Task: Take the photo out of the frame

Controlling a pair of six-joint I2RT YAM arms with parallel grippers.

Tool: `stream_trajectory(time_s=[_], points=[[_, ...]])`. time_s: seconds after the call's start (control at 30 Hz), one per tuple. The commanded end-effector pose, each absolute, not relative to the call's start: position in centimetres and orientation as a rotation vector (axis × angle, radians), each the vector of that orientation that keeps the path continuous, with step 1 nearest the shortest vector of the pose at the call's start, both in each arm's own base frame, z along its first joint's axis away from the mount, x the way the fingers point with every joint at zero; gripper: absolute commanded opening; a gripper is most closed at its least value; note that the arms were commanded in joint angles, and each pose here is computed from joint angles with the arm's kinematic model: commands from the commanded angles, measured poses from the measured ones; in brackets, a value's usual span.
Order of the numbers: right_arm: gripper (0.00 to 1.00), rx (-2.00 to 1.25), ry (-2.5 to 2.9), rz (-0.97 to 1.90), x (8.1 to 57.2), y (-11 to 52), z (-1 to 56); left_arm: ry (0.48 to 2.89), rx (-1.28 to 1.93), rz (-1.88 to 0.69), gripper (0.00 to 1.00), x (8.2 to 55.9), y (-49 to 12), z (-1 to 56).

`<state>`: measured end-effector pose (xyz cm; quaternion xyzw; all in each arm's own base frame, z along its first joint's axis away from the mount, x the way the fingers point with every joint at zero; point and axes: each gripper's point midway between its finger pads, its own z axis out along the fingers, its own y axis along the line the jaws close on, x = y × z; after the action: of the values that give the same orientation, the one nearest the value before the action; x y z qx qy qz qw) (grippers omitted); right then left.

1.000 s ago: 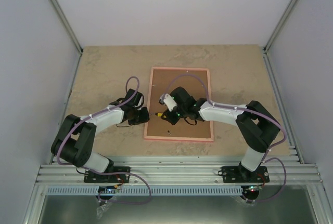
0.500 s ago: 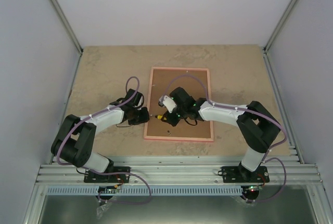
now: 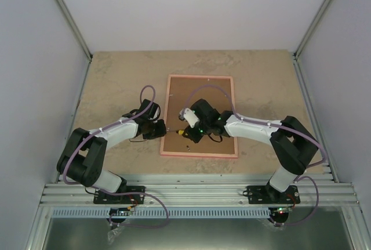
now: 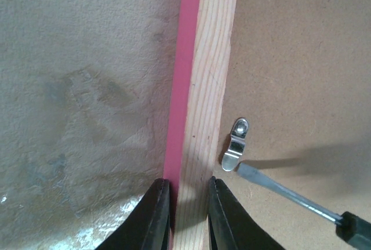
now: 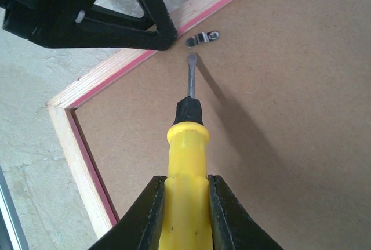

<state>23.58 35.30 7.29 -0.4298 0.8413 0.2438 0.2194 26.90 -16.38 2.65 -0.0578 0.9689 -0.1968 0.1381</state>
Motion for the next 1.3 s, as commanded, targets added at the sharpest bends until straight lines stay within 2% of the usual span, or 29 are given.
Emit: stream_trajectory(time_s=[0.0, 0.6, 1.27], points=[[0.00, -1.113, 2.397, 0.606, 23.8, 33.4, 6.6, 2.767, -0.229, -0.546, 0.07, 27.5, -15.8, 3.2], [0.00, -1.090, 2.270, 0.761, 24.3, 35.9, 9.8, 2.767, -0.224, -0.553, 0.07, 27.5, -15.9, 3.3], [0.00, -1.122, 2.357, 0.706, 24.9, 36.6, 7.4, 2.766, -0.219, -0.565, 0.07, 27.6, -16.1, 3.2]])
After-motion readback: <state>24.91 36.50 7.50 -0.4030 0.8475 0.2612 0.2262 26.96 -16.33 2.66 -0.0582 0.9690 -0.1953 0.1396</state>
